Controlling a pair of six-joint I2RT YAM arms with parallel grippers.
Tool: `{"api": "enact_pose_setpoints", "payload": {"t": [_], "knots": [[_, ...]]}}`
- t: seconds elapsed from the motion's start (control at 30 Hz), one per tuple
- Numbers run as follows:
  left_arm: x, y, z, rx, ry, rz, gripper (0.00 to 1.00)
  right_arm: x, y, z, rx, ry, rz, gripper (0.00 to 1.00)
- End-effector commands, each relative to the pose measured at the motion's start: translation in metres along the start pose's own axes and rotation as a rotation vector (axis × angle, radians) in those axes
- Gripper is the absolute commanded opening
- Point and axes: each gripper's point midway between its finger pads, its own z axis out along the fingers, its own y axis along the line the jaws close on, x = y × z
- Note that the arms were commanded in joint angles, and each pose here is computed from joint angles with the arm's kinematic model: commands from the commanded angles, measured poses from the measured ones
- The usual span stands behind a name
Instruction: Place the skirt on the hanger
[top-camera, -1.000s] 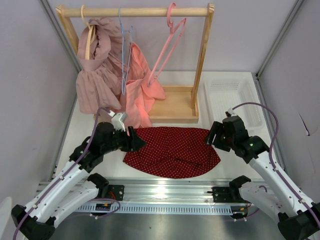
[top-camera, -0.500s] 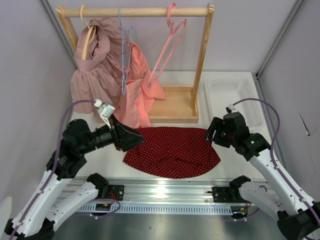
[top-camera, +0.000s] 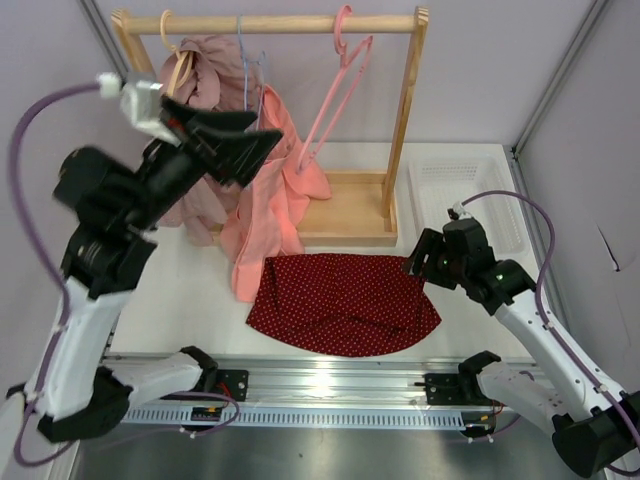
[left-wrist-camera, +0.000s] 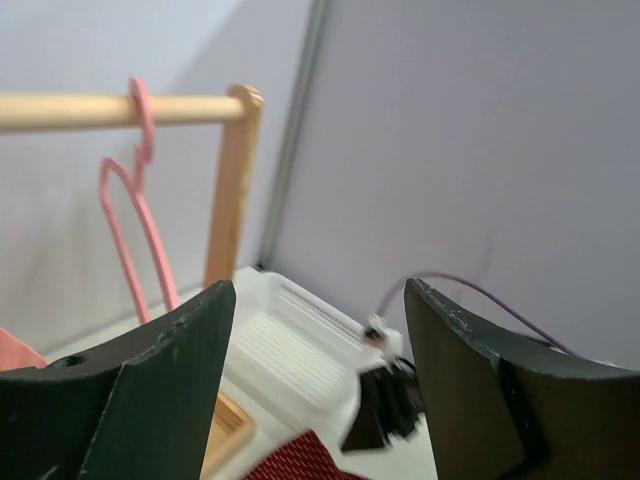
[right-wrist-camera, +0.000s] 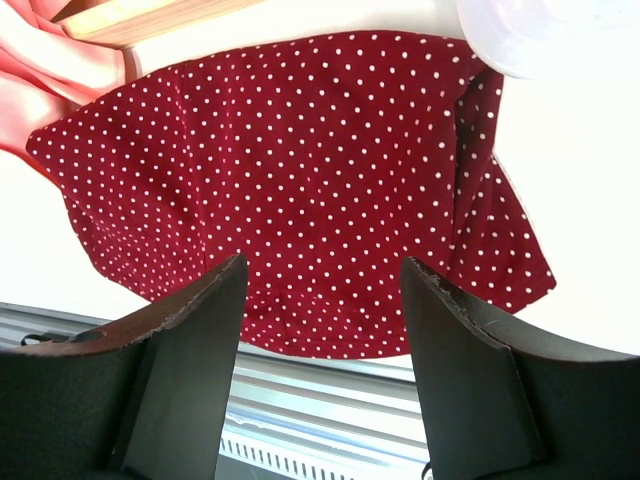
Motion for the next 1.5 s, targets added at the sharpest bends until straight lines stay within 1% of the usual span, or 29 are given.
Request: {"api": "enact_pose_setpoints", "payload": {"t": [0.0, 0.03, 0.07, 0.1, 0.13, 0.17, 0.2, 0.23, 0.33, 0.47, 0.6, 0.8, 0.93, 0.97, 1.03, 1.07, 1.1, 1.17, 1.2, 1.27, 1.3, 1.33, 1.47], "knots": [[0.034, 0.055, 0.061, -0.137, 0.097, 0.103, 0.75, -0.018, 0.018, -0.003, -0.060, -0.051, -0.020, 0.67], [0.016, 0.054, 0.066, -0.144, 0.067, 0.124, 0.75, -0.019, 0.020, -0.002, -0.064, -0.052, -0.020, 0.67], [0.021, 0.060, 0.075, -0.155, 0.084, 0.134, 0.75, -0.021, 0.021, -0.002, -0.067, -0.053, -0.022, 0.67], [0.038, 0.074, 0.092, -0.172, 0.126, 0.151, 0.75, -0.021, 0.022, -0.001, -0.067, -0.050, -0.024, 0.67], [0.026, 0.072, 0.097, -0.166, 0.100, 0.169, 0.75, -0.023, 0.023, 0.000, -0.067, -0.050, -0.028, 0.67], [0.032, 0.080, 0.103, -0.196, 0.117, 0.178, 0.75, -0.025, 0.025, -0.002, -0.070, -0.055, -0.030, 0.67], [0.029, 0.083, 0.108, -0.203, 0.112, 0.207, 0.75, -0.025, 0.025, 0.000, -0.067, -0.050, -0.033, 0.67], [0.041, 0.092, 0.119, -0.218, 0.137, 0.211, 0.75, -0.026, 0.025, 0.000, -0.065, -0.051, -0.034, 0.67], [0.051, 0.104, 0.130, -0.255, 0.160, 0.246, 0.75, -0.026, 0.026, 0.003, -0.066, -0.045, -0.038, 0.67], [0.076, 0.124, 0.147, -0.323, 0.224, 0.272, 0.74, -0.024, 0.026, 0.005, -0.064, -0.038, -0.035, 0.67], [0.098, 0.136, 0.151, -0.370, 0.292, 0.292, 0.73, -0.022, 0.025, 0.005, -0.064, -0.036, -0.033, 0.67], [0.123, 0.150, 0.154, -0.452, 0.361, 0.329, 0.69, -0.021, 0.024, 0.006, -0.062, -0.030, -0.032, 0.66], [0.129, 0.152, 0.156, -0.481, 0.374, 0.346, 0.68, -0.021, 0.024, 0.006, -0.063, -0.031, -0.037, 0.67], [0.132, 0.154, 0.156, -0.477, 0.389, 0.373, 0.67, -0.020, 0.023, 0.006, -0.061, -0.029, -0.039, 0.67], [0.130, 0.151, 0.158, -0.475, 0.383, 0.380, 0.63, -0.020, 0.023, 0.006, -0.061, -0.031, -0.037, 0.66], [0.130, 0.152, 0.158, -0.481, 0.386, 0.392, 0.60, -0.020, 0.023, 0.006, -0.062, -0.031, -0.038, 0.66], [0.130, 0.152, 0.159, -0.483, 0.385, 0.397, 0.51, -0.021, 0.023, 0.006, -0.062, -0.034, -0.038, 0.66], [0.129, 0.153, 0.159, -0.494, 0.384, 0.413, 0.41, -0.020, 0.023, 0.006, -0.064, -0.033, -0.038, 0.65], [0.127, 0.152, 0.159, -0.494, 0.378, 0.417, 0.29, -0.020, 0.023, 0.006, -0.063, -0.032, -0.038, 0.63], [0.122, 0.153, 0.158, -0.502, 0.367, 0.427, 0.15, -0.020, 0.023, 0.006, -0.061, -0.033, -0.038, 0.61], [0.118, 0.155, 0.158, -0.516, 0.352, 0.433, 0.03, -0.019, 0.023, 0.007, -0.061, -0.029, -0.038, 0.60], [0.115, 0.156, 0.158, -0.524, 0.344, 0.438, 0.00, -0.019, 0.022, 0.007, -0.061, -0.029, -0.037, 0.60], [0.095, 0.152, 0.158, -0.532, 0.285, 0.455, 0.00, -0.019, 0.024, 0.006, -0.067, -0.030, -0.039, 0.59]]}}
